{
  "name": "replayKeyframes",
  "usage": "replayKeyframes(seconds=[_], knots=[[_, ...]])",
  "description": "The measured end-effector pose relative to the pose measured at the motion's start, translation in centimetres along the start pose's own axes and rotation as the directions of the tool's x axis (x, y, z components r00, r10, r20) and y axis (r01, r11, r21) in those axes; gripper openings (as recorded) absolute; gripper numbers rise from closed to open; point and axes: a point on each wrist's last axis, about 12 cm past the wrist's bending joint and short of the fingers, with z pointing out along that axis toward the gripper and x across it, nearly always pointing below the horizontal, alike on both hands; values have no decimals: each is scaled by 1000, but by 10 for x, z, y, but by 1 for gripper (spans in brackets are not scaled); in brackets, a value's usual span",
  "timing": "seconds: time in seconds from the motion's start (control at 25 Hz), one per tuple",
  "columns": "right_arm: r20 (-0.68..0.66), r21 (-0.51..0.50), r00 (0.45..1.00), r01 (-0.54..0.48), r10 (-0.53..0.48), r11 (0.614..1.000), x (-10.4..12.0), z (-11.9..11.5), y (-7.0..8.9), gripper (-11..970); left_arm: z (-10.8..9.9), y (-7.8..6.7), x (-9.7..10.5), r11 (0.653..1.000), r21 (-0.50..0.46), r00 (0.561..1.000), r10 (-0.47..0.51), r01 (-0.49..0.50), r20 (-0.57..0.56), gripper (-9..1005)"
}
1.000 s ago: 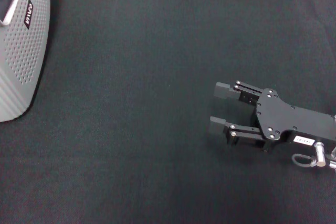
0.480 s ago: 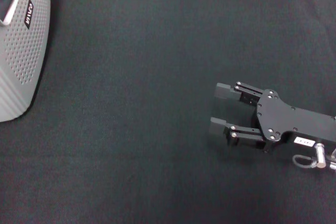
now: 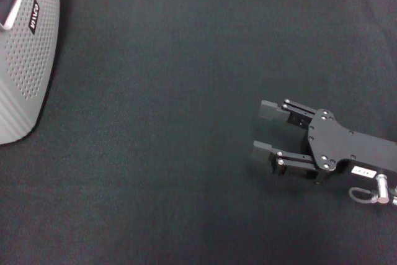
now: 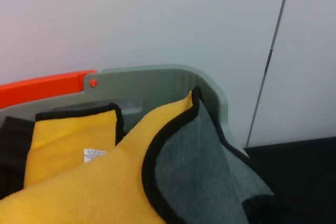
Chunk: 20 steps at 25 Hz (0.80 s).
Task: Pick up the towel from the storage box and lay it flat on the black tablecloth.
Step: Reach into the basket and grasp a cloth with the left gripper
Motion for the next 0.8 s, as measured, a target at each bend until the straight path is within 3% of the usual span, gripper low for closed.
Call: replayKeyframes(seconds=[0.8], knots=[[3, 10, 1000, 16, -16, 1000, 0, 0, -1, 811, 17, -5, 6, 998, 61, 998, -23, 27, -54, 584]])
